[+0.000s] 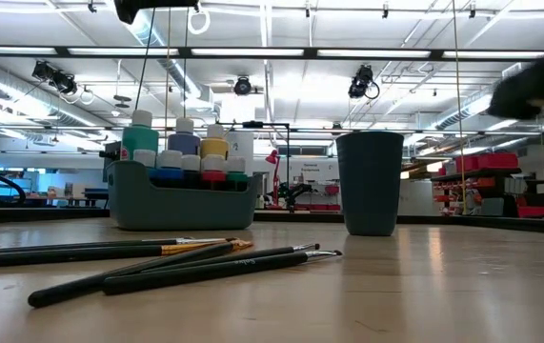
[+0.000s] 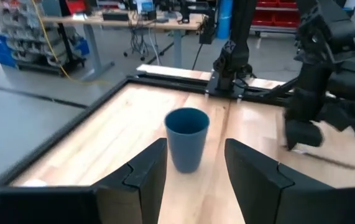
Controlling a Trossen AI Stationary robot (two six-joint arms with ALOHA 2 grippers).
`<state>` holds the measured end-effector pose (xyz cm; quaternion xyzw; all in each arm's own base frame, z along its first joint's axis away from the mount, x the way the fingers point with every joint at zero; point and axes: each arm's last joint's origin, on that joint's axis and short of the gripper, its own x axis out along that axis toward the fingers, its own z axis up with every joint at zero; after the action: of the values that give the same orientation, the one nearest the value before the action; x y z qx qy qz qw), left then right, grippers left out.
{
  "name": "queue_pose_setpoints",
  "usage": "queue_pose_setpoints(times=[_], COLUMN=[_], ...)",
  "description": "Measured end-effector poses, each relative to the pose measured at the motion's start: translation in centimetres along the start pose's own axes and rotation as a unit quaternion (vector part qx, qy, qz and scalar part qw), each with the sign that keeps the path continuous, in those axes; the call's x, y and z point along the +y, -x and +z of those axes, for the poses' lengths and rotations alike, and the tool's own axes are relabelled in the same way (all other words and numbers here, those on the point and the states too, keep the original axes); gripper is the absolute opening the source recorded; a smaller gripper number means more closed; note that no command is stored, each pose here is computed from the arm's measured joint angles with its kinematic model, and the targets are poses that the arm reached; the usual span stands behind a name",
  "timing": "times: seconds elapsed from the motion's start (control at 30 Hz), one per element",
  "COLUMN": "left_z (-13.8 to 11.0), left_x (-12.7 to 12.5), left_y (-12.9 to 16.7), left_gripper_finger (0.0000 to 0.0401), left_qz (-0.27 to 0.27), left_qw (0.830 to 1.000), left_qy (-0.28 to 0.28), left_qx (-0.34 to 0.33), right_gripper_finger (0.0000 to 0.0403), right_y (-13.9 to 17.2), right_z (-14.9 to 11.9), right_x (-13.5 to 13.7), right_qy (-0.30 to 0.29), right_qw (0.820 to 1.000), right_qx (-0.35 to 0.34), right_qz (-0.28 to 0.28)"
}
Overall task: Pick & Place Paint Supplies
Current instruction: Put the silver paint brush into the blue cup
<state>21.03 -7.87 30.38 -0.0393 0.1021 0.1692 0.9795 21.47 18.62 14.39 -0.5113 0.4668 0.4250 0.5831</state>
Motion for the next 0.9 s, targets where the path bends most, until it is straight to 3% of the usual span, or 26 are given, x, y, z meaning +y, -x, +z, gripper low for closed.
queue_pose_setpoints(times=[0.23, 0.4, 0.5, 0.67, 0.73, 0.9], left_z=[-1.0, -1.8, -1.7, -0.9, -0.6, -0.2], left_x=[-0.9, -1.4, -1.5, -1.6, -1.7, -1.9], left_y=[-1.2, -1.9, -1.9, -1.8, -1.8, -1.8], left_gripper_finger=[0.0171, 0.0171, 0.0171, 0.0171, 0.0171, 0.0171], left_qz=[0.005, 0.008, 0.007, -0.002, -0.013, -0.036], left_qw=[1.000, 1.000, 1.000, 1.000, 1.000, 0.999], left_qy=[0.026, 0.011, 0.015, 0.005, 0.000, -0.021], left_qx=[0.016, 0.028, 0.023, -0.004, -0.016, -0.031], right_gripper_finger=[0.0005, 0.0003, 0.0002, 0.0001, 0.0001, 0.0000], right_y=[2.4, 3.5, 4.1, 5.9, 7.3, 8.9], right_z=[-0.9, -2.2, -3.4, -4.9, -5.2, -5.4], right_x=[-0.5, -1.7, -2.5, -4.0, -4.7, -5.9], right_qy=[-0.010, -0.034, -0.018, 0.015, 0.003, -0.040], right_qw=[0.997, 0.988, 0.974, 0.936, 0.932, 0.952], right_qx=[0.018, 0.061, 0.123, 0.235, 0.232, 0.132], right_qz=[-0.069, -0.136, -0.187, -0.264, -0.279, -0.272])
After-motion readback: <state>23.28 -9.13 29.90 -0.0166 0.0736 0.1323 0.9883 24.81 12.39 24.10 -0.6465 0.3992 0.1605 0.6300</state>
